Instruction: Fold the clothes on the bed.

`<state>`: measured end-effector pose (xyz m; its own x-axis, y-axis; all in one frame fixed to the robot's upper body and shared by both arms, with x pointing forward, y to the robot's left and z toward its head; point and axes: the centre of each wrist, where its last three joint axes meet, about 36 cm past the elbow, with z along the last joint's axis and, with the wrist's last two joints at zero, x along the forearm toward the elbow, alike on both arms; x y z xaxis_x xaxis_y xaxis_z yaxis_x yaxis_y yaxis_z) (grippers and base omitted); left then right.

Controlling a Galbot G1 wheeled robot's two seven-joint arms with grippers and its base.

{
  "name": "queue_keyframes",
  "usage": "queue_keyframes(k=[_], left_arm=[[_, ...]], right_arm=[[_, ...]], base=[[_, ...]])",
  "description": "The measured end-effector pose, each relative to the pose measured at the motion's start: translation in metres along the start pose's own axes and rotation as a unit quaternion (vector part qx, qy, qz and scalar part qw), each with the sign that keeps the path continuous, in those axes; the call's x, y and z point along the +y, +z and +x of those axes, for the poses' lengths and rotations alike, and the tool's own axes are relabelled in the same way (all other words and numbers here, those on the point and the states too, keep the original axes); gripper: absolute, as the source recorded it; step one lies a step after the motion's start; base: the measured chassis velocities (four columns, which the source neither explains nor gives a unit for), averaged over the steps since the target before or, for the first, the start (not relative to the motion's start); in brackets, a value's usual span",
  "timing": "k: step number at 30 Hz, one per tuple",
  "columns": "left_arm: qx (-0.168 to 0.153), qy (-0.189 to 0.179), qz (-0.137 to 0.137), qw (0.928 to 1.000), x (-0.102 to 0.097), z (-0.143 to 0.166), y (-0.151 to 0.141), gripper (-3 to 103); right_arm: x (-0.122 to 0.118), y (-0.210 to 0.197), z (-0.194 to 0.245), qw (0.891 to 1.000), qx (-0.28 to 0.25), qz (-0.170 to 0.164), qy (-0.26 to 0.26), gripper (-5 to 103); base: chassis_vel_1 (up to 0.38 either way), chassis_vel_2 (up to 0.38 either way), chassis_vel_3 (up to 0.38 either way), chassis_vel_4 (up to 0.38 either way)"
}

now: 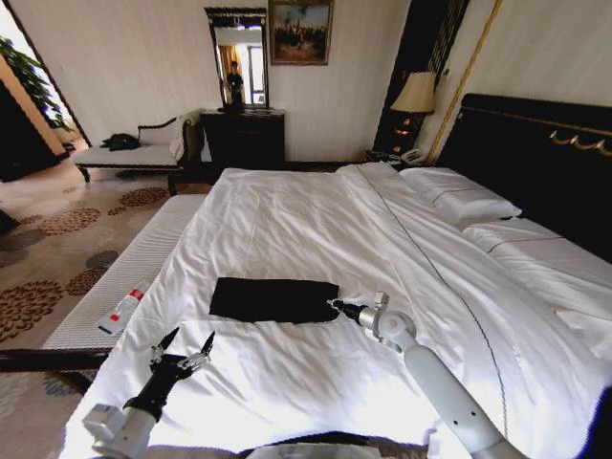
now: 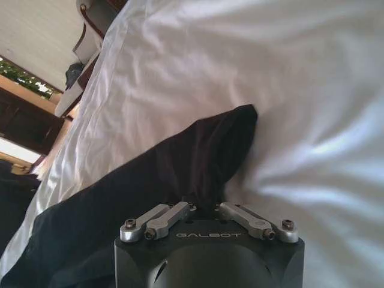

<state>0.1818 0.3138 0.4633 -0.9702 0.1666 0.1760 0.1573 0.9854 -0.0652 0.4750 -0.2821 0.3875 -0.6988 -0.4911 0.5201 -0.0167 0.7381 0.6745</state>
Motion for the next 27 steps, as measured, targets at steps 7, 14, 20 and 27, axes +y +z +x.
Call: queue_keyframes(k=[7, 14, 20, 27], left_arm=[[0.0, 0.0, 0.0, 1.0, 0.0, 0.0, 0.0, 100], [0.0, 0.0, 0.0, 1.0, 0.0, 0.0, 0.0, 100], [0.0, 0.0, 0.0, 1.0, 0.0, 0.0, 0.0, 100], [0.0, 0.0, 0.0, 1.0, 0.0, 0.0, 0.0, 100]], right_arm=[[0.001, -0.025, 0.031, 0.999, -0.03, 0.033, 0.022, 5], [-0.004, -0.053, 0.074, 0.996, -0.055, 0.048, 0.043, 5], [-0.014, -0.072, 0.105, 0.993, -0.068, 0.065, 0.07, 5], [-0.028, -0.087, 0.118, 0.991, -0.07, 0.068, 0.087, 5]], base=[[0.0, 0.0, 0.0, 0.0], [0.0, 0.0, 0.0, 0.0], [0.0, 0.0, 0.0, 0.0], [0.0, 0.0, 0.0, 0.0]])
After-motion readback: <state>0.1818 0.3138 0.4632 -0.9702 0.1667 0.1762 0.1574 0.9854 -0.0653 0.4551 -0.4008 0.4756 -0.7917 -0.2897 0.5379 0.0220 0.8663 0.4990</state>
